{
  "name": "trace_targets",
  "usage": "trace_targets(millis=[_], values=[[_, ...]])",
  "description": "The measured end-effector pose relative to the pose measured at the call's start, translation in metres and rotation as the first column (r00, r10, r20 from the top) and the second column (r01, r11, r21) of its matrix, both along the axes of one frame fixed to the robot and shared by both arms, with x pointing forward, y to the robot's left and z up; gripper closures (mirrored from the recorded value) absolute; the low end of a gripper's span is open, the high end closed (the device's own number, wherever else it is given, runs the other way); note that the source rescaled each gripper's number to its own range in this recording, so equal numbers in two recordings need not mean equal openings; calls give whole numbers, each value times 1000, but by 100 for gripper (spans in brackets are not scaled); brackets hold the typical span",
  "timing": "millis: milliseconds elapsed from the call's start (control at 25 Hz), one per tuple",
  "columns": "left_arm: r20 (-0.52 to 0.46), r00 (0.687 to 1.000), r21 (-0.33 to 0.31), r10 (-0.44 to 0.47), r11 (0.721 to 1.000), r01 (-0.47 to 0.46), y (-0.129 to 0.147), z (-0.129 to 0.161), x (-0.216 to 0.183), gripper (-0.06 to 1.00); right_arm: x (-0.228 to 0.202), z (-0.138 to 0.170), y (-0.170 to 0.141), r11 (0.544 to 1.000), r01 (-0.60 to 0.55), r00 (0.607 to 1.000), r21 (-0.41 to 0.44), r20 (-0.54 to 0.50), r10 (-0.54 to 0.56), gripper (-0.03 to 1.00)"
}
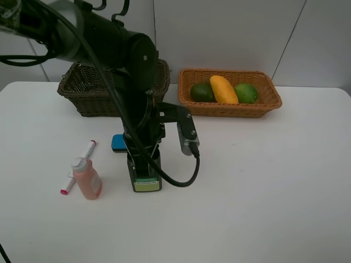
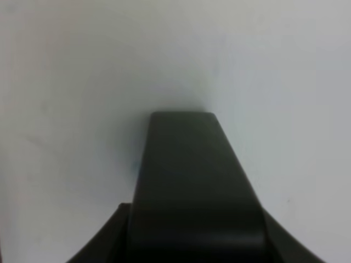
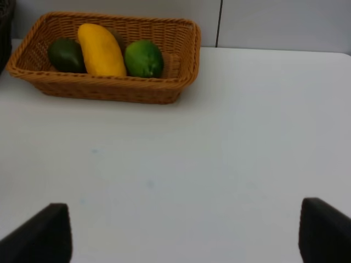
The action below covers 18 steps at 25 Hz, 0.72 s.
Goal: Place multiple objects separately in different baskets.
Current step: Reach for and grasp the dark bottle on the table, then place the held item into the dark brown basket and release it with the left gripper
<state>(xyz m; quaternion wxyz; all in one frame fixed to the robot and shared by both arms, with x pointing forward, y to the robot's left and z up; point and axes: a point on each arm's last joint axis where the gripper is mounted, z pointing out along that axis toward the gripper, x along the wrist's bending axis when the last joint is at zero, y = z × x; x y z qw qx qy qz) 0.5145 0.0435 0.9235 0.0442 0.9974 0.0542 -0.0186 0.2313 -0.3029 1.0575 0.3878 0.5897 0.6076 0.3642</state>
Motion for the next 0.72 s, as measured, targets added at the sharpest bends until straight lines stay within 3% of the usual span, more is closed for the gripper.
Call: trace_targets(millis=[360, 720], values=[[7, 1000, -11, 3, 1000, -3, 0, 3, 0, 56, 0, 0, 0, 1000, 0, 1000, 0, 0, 0, -2], [81, 995, -95, 66, 994, -58, -4, 63, 18, 56, 0, 0, 0, 1000, 0, 1000, 0, 0, 0, -2]])
